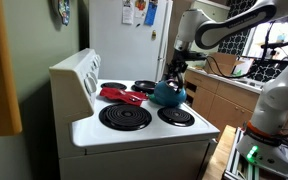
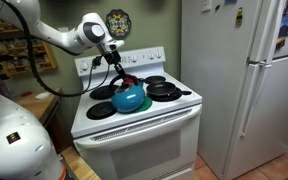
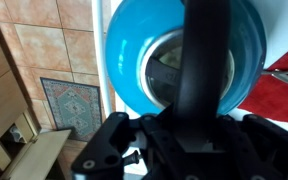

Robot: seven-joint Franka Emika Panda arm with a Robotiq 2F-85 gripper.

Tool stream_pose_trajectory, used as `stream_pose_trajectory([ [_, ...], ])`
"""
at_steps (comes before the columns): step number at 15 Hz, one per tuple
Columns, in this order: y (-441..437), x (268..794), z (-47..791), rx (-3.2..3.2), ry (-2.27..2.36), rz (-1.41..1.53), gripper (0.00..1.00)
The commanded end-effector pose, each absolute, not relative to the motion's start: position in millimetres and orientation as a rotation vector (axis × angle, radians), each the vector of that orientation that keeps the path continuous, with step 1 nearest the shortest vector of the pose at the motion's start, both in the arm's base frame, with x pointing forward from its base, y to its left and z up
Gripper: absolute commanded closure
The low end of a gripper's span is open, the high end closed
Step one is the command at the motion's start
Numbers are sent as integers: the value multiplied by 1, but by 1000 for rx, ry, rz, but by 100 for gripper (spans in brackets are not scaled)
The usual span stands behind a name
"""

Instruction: Remove the green mat from the pan, then put the kettle on the green mat

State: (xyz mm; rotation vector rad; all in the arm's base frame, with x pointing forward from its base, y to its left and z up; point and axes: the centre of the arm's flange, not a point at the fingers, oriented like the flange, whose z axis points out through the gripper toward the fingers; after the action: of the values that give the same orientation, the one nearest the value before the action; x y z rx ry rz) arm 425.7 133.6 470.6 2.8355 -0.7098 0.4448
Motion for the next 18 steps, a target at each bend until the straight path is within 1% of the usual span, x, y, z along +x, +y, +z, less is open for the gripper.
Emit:
stream_pose_trajectory([
  [1,129,438,484,2823,-810,530,98],
  [7,117,445,486,2804,-1018,566,98],
  [18,109,463,466,2828,-1115,593,98],
])
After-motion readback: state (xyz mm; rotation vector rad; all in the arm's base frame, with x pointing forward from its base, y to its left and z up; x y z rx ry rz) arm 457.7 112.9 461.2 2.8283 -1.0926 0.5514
